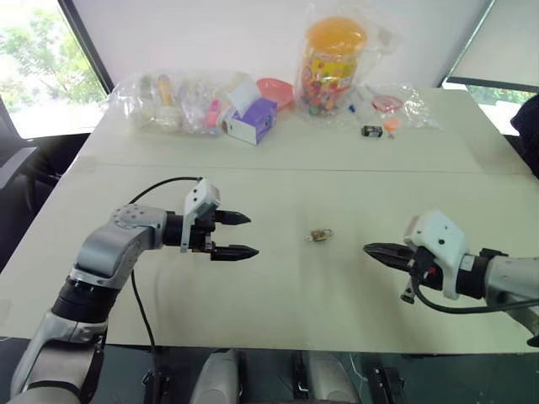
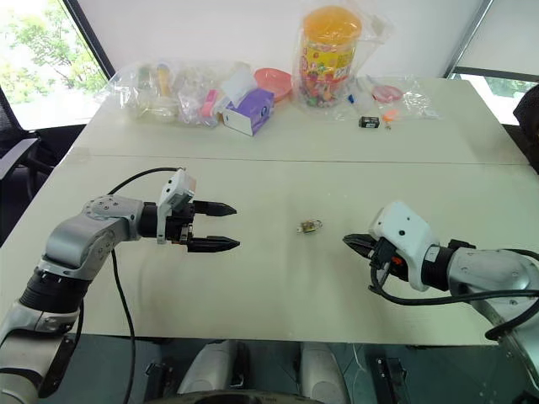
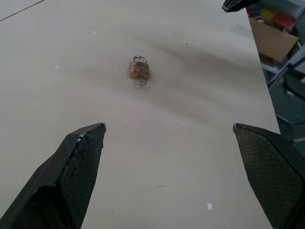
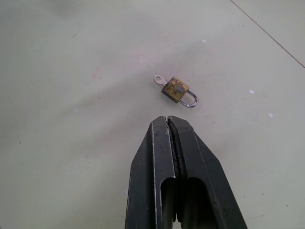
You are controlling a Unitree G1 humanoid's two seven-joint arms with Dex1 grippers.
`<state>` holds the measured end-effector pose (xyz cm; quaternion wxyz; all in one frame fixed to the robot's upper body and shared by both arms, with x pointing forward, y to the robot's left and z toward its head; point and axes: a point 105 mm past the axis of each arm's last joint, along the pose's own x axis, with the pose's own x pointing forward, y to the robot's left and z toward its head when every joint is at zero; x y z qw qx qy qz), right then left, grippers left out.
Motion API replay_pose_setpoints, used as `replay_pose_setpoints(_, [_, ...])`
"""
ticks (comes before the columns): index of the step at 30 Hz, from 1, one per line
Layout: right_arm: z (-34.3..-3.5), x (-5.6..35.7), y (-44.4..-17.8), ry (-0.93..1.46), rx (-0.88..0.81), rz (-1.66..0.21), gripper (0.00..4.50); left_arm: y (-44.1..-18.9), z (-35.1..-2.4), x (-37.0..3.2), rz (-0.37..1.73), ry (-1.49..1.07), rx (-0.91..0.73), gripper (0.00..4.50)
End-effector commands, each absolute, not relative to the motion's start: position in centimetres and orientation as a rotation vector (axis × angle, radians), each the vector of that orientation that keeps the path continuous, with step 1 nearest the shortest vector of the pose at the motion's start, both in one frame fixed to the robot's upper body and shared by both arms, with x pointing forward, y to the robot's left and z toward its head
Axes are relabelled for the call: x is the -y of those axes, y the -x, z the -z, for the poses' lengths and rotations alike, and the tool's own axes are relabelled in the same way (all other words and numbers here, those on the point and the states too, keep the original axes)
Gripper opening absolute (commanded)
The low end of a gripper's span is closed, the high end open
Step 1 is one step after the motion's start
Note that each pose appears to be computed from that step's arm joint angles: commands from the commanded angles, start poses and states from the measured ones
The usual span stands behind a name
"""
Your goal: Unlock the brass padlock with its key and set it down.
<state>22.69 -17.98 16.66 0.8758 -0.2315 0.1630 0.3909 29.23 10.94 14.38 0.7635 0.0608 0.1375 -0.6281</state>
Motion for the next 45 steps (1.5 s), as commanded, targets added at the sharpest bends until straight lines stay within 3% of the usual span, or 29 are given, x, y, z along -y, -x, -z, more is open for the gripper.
replay_pose_setpoints(1, [-17.3,17.5,-22.4,0.510,-0.313,-0.826,0.00,-28.9,-15.6,-10.9,1.379,-0.159,-0.241,4.47])
replay_pose_setpoints(17, [-17.1,17.6,-22.6,0.514,-0.302,-0.793,0.00,-28.9,-15.7,-10.2,1.394,-0.167,-0.234,4.47])
replay_pose_setpoints(30, [-17.8,17.7,-24.4,0.517,-0.251,-0.798,0.00,-29.0,-15.7,-10.1,1.367,-0.145,-0.236,4.47])
replay_pose_setpoints(34, [-16.9,16.7,-25.6,0.537,-0.273,-0.901,1.27,-28.7,-15.3,-9.5,1.370,-0.126,-0.237,4.50])
replay_pose_setpoints(40, [-15.0,15.0,-28.6,0.563,-0.303,-1.071,4.48,-28.6,-15.4,-9.7,1.337,-0.124,-0.227,4.50])
replay_pose_setpoints(45, [-13.6,14.3,-30.8,0.560,-0.330,-1.133,4.48,-28.3,-15.5,-9.6,1.326,-0.122,-0.221,4.50])
